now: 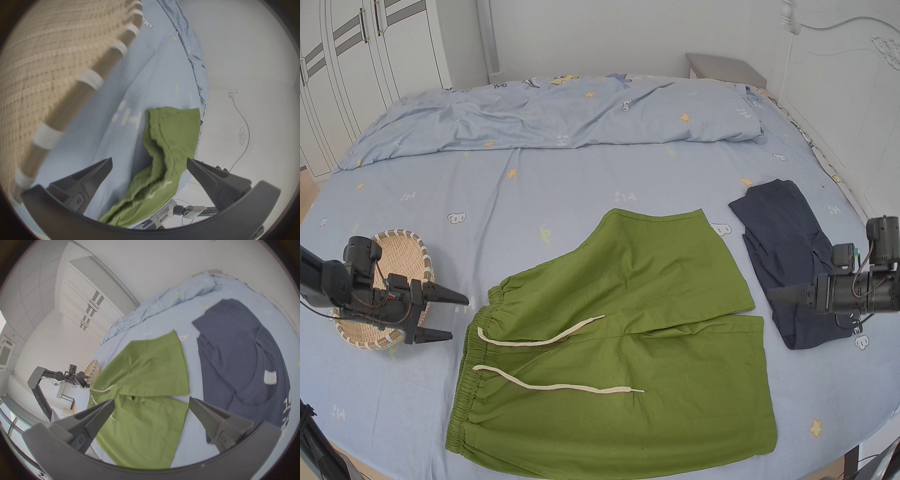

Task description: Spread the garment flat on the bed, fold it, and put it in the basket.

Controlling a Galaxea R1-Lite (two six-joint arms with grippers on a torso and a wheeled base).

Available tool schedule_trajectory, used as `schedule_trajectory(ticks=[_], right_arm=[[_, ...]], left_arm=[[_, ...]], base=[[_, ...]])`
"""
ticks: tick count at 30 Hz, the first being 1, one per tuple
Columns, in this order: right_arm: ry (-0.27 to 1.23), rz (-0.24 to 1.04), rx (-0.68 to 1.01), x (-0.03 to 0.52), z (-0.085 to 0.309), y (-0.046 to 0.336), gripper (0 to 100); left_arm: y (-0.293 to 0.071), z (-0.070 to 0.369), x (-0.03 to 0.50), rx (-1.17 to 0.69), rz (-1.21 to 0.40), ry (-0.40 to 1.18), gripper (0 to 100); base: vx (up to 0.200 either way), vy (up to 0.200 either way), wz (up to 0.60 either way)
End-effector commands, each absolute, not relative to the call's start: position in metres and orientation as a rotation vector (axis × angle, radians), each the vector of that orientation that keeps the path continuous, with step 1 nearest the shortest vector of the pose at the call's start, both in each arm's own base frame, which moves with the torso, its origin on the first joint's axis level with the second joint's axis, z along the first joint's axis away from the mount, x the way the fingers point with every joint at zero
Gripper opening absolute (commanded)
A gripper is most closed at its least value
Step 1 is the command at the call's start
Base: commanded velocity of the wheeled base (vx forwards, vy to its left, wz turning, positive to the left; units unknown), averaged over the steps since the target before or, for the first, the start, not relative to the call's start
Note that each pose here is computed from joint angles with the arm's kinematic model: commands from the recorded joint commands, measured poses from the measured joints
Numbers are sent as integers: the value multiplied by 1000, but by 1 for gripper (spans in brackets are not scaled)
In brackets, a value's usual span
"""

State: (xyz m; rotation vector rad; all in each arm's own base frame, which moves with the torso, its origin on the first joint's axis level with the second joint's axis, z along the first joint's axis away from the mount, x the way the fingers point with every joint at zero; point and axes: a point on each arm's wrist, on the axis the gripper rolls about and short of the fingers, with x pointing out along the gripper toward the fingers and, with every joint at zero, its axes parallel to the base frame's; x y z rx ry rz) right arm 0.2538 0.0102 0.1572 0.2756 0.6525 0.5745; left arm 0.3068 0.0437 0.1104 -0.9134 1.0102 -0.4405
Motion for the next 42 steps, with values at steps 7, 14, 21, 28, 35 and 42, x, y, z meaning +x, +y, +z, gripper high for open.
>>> schedule_trajectory(ticks=[7,14,21,28,35,42], right_arm=[[663,607,236,299,159,32,100],[669,605,240,302,157,32,100],[676,600,245,303,154,30,100],[678,603,244,303,154,31,100],[684,605,243,303,152,32,100],[686,606,241,303,152,32,100]], left_arm=[[6,94,380,-999,-469,1102,100],[-11,93,386,-972,-511,1115,100],[-25,78,395,-960,-518,1158,100],[-28,78,394,-953,-528,1162,0],[-30,83,393,-941,-542,1149,0],[-32,127,375,-883,-601,1046,0]], base=[[0,0,0],[0,0,0],[0,0,0],[0,0,0],[0,0,0],[0,0,0]])
